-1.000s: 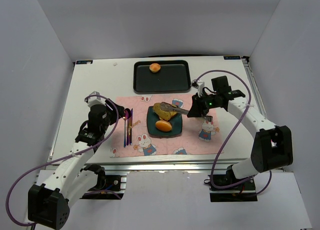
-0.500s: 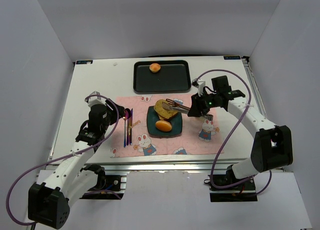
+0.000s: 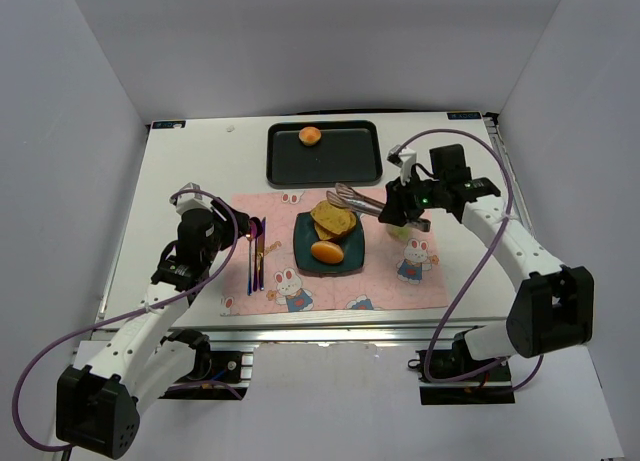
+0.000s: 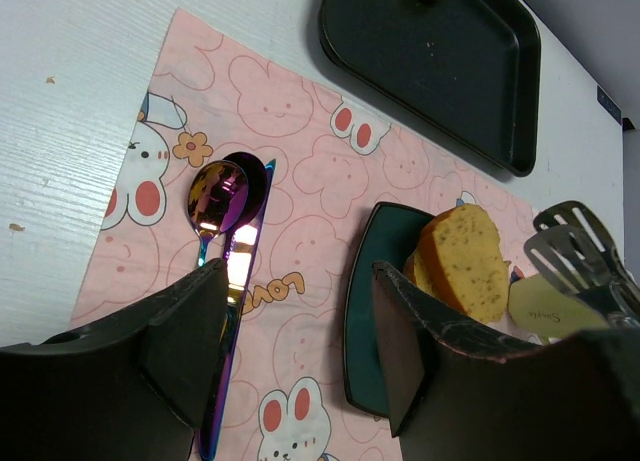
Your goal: Place the bread
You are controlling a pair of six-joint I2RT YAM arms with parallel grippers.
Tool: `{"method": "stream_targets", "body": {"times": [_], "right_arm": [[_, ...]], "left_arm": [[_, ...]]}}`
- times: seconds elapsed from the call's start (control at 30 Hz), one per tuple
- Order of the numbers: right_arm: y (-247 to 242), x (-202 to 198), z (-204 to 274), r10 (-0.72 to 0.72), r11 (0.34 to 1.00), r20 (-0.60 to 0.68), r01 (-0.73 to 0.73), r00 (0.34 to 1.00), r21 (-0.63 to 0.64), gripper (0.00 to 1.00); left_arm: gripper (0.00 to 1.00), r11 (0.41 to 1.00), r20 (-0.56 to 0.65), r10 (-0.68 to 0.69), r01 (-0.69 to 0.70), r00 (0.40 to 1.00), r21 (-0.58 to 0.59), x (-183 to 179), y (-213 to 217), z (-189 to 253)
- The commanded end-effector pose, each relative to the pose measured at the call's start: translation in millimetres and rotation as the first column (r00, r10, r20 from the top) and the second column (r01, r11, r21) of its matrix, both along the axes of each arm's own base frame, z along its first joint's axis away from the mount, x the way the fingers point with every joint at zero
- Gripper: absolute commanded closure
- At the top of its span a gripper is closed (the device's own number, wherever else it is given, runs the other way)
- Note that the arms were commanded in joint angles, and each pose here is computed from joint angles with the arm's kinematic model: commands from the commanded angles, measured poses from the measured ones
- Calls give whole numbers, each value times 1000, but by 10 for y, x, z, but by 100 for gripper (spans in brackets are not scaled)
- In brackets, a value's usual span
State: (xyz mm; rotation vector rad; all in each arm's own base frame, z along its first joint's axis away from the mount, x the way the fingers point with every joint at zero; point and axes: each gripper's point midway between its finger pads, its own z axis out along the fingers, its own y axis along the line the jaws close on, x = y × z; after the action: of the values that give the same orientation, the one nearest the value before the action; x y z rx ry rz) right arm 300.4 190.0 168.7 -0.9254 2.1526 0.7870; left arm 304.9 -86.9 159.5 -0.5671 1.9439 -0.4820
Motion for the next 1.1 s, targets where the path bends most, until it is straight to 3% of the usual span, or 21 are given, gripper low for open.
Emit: {"method": "stream_targets", "body": {"times": [0.0,0.13,0.23,0.27,0.33,0.37,0.43,0.5,0.57,0.7,0.73,0.87,1.0,1.03,1.07], "right_arm": [[12,153,382,4,1000,147,-7,989,23,53],[-10,181,553,-8,1000,204,3,979,27,63],[-139,303,690,-77,997,277,79,958,4,80],[-208,355,719,-115,993,295,121,948,-2,95],[-604,637,877,-304,942,401,335,864,-8,100],[-744,667,756,-368,914,397,406,841,-11,100],[-1167,851,870,-508,815,510,578,694,26,100],[-1483,826,504,-585,724,515,690,627,-18,100],[-1692,843,284,-623,678,502,734,600,-35,100],[-2009,749,-439,-739,593,303,794,602,-133,100],[-2099,746,-604,-756,577,270,802,597,-157,100],[-2245,807,-870,-764,559,274,811,584,-170,100],[-2298,802,-1189,-760,579,200,785,618,-221,77],[-2294,810,-1220,-746,594,195,769,637,-236,58],[-2287,796,-1264,-737,605,182,756,651,-252,47]], "left_arm": [[31,1000,47,2,-1,999,-12,43,3,174],[32,1000,53,3,-3,999,-13,46,5,201],[33,1000,58,2,-1,998,-16,62,-2,227],[36,1000,66,2,-1,998,-18,71,-5,251],[45,1000,66,-3,5,998,-20,78,-18,248],[61,1000,72,-6,8,997,-23,86,-26,260],[77,999,73,-10,12,997,-30,95,-42,248],[83,999,76,-22,25,997,-37,103,-70,235],[82,999,72,-31,34,997,-41,113,-93,219],[69,999,67,-36,39,997,-35,120,-99,212],[61,999,68,-37,39,997,-34,124,-100,218],[47,999,64,-35,37,997,-25,125,-90,221],[40,999,68,-33,35,997,-29,125,-88,234],[39,999,70,-30,32,997,-28,126,-83,239],[38,999,67,-31,33,997,-29,118,-84,226]]}}
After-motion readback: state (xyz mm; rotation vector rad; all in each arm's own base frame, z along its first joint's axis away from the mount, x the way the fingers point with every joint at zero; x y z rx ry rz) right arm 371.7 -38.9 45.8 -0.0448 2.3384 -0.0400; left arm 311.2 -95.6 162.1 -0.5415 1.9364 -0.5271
